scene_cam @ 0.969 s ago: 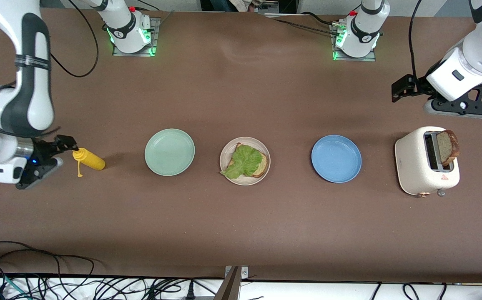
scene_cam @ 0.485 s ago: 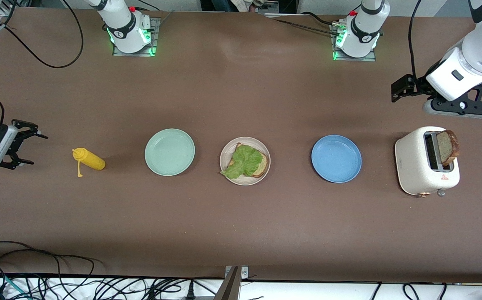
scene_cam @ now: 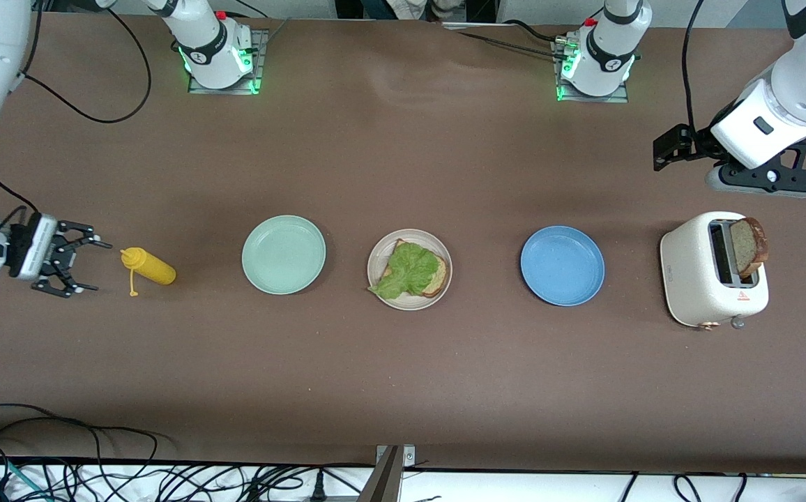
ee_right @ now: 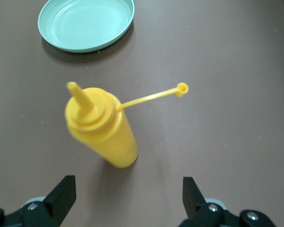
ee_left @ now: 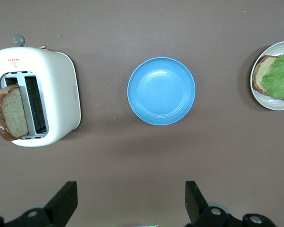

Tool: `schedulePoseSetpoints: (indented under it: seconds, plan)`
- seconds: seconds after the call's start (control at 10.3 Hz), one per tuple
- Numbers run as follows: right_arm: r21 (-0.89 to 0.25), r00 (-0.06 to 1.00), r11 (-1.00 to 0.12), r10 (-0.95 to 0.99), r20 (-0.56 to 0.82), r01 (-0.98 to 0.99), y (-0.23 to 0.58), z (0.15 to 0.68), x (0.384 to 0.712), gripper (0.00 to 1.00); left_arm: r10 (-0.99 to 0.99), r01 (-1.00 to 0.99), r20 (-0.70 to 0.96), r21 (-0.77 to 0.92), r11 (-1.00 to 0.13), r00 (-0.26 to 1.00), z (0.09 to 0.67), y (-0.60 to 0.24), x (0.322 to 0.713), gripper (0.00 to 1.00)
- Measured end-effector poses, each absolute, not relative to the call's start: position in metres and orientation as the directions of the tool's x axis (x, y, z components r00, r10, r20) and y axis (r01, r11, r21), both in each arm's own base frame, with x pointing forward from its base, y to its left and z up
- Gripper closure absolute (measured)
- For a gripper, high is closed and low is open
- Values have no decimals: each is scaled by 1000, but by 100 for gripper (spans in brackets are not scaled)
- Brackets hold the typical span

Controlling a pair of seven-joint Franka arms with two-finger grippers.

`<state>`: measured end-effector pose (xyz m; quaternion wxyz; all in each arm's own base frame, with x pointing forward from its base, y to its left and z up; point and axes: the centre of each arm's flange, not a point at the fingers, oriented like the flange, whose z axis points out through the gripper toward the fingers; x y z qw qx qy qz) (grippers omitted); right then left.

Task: Make sandwich on beige plate with both arms
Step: 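Move the open right gripper to the yellow mustard bottle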

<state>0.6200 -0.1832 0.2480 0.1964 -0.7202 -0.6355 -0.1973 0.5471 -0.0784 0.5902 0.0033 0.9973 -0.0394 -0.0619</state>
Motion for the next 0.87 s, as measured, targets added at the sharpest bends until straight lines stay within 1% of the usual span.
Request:
schedulePoseSetpoints:
  seconds: [0.19,0.48,0.87]
  plan:
    - [-16,84,-92,816,572,996,-168,228,624,0,-81,-80,-124,12,-997,989,590,-80,547,0]
    - [21,45,-72,797,602,997,-160,217,627,0,-94,-93,-125,14,-996,988,581,-87,553,0]
    - [4,63,-83,786,615,997,-168,207,622,0,-100,-99,-110,17,-995,989,574,-91,560,0]
